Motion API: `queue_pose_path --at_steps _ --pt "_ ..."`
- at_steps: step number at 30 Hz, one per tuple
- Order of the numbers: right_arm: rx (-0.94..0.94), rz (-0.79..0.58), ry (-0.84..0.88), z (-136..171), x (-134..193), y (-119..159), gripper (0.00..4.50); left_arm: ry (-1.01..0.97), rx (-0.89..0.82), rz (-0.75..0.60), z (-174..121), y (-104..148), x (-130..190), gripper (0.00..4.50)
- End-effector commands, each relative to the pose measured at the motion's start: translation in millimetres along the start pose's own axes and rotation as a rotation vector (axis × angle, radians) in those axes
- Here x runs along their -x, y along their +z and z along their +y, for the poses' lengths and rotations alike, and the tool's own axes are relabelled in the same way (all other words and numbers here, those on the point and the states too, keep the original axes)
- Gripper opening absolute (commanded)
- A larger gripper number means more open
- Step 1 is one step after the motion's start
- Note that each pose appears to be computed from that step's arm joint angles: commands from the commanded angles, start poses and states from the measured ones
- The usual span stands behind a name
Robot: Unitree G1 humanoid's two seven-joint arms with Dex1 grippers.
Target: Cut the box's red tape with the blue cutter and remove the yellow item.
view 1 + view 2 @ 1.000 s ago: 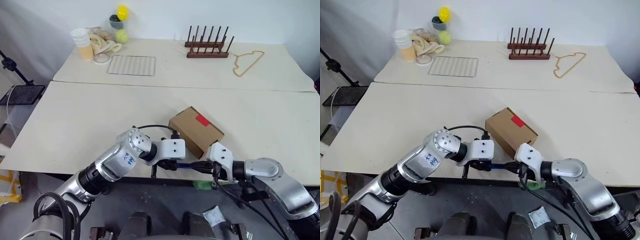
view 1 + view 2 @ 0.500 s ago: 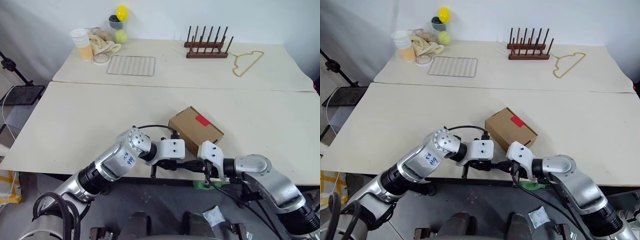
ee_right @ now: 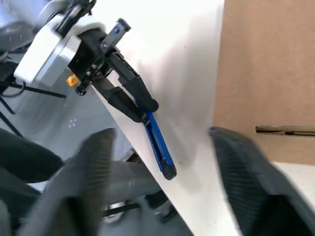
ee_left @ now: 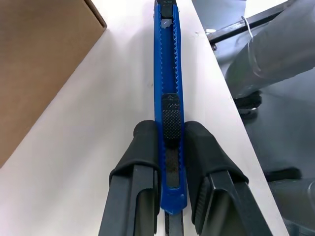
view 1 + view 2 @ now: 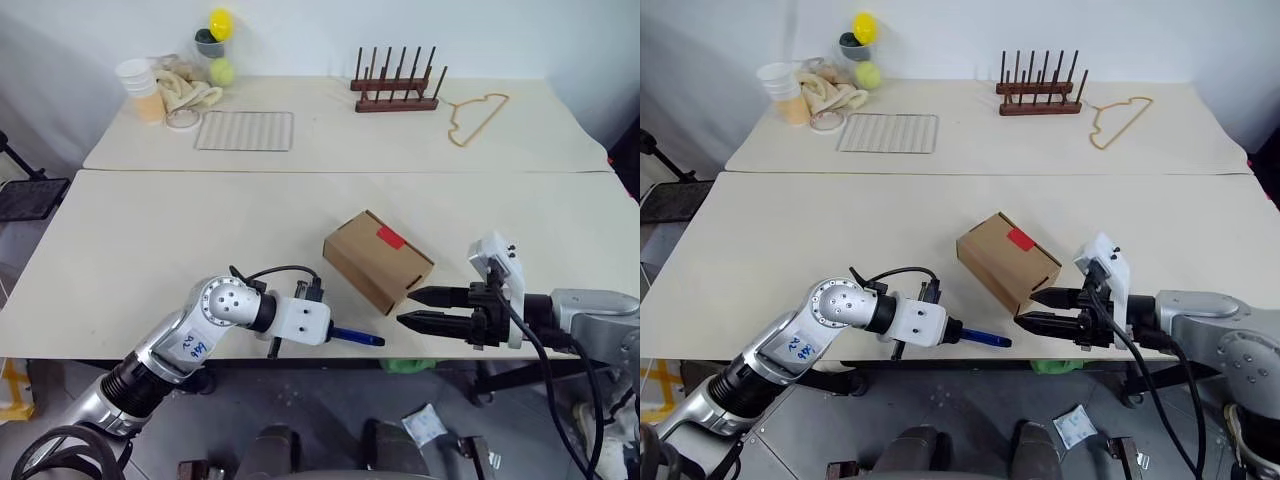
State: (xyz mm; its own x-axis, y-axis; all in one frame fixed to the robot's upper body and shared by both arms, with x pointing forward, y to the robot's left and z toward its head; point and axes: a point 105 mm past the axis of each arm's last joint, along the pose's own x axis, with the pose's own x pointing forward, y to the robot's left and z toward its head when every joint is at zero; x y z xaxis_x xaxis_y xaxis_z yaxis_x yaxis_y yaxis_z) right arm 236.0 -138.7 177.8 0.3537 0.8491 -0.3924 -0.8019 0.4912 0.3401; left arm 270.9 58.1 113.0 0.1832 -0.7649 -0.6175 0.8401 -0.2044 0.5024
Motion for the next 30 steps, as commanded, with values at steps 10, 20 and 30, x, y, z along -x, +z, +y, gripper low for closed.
queue_pose_path --at_steps 10,20,30 --pt "-0.248 0.054 -0.034 5.2 -29.1 -10.9 4.48 0.013 -0.089 -0.147 10.2 37.1 0.8 0.47" --pt "-0.345 0.072 -0.069 2.2 -41.3 -16.8 4.48 0.012 -0.091 -0.148 14.9 40.9 -3.9 0.47" --pt "-0.395 0.075 -0.059 1.8 -47.0 -21.3 4.1 0.006 -0.1 -0.139 14.6 42.6 -4.0 0.47"
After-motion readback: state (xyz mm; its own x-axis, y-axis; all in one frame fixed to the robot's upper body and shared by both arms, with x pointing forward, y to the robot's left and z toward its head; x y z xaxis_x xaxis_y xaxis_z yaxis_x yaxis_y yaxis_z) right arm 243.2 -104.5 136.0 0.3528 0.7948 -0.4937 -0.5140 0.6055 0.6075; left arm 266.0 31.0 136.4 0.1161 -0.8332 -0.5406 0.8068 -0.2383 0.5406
